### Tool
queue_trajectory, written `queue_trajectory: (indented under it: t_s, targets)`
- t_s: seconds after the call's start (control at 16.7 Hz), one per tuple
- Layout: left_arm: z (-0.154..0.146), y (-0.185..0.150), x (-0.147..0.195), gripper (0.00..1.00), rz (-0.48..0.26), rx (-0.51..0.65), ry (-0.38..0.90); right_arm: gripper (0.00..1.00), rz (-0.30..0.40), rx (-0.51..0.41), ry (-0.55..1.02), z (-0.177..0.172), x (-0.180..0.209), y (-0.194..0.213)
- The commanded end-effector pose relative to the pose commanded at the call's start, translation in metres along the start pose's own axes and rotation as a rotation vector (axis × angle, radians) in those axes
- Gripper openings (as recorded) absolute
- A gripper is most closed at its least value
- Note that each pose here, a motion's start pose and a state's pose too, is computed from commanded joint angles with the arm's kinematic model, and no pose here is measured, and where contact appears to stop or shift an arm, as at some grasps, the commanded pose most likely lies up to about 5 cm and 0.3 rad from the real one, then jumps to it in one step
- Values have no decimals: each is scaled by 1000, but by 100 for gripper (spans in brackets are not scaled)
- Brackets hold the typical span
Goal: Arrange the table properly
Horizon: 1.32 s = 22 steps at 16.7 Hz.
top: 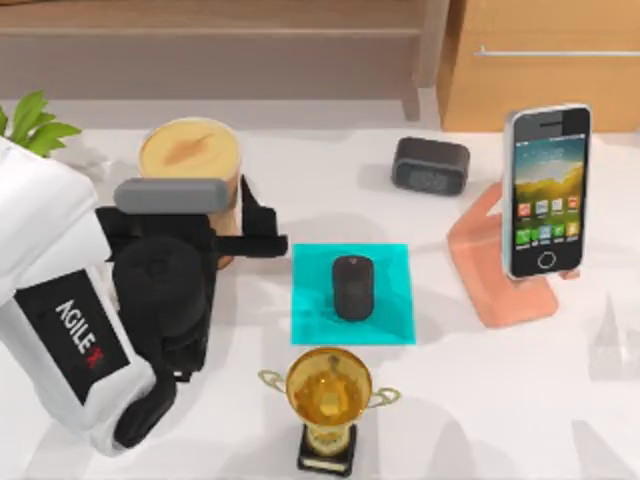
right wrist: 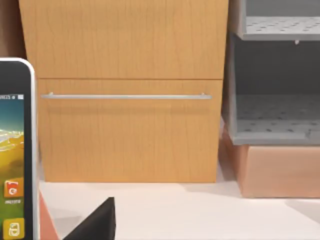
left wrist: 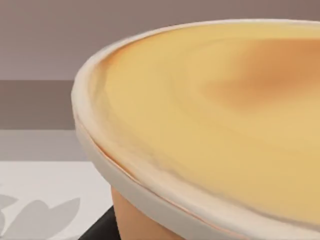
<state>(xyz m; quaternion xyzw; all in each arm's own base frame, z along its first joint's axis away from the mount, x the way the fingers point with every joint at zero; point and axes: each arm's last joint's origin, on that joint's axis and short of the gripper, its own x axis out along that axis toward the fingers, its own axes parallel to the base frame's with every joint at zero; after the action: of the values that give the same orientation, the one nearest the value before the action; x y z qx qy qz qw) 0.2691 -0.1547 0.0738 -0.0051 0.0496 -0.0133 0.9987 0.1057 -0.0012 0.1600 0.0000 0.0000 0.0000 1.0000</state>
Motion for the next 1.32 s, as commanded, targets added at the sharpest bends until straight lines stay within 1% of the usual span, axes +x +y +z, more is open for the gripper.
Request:
queue_trajectory:
  t_s: [0.06,0.54,0.84,1.14,1.32]
  targets:
    - [0,0,0,0,0,0,0,100,0,0,0,0,0,0]
    - [0,0,0,0,-1,2,0,100,0,0,0,0,0,0]
    - [9,0,-1,0,-1,2,0,100,0,0,0,0,0,0]
    - [10,-1,-1,0,-1,3,-1,100,0,0,0,0,0,0]
    - [31,-8,10,0,-1,-39,-75,100,0,0,0,0,0,0]
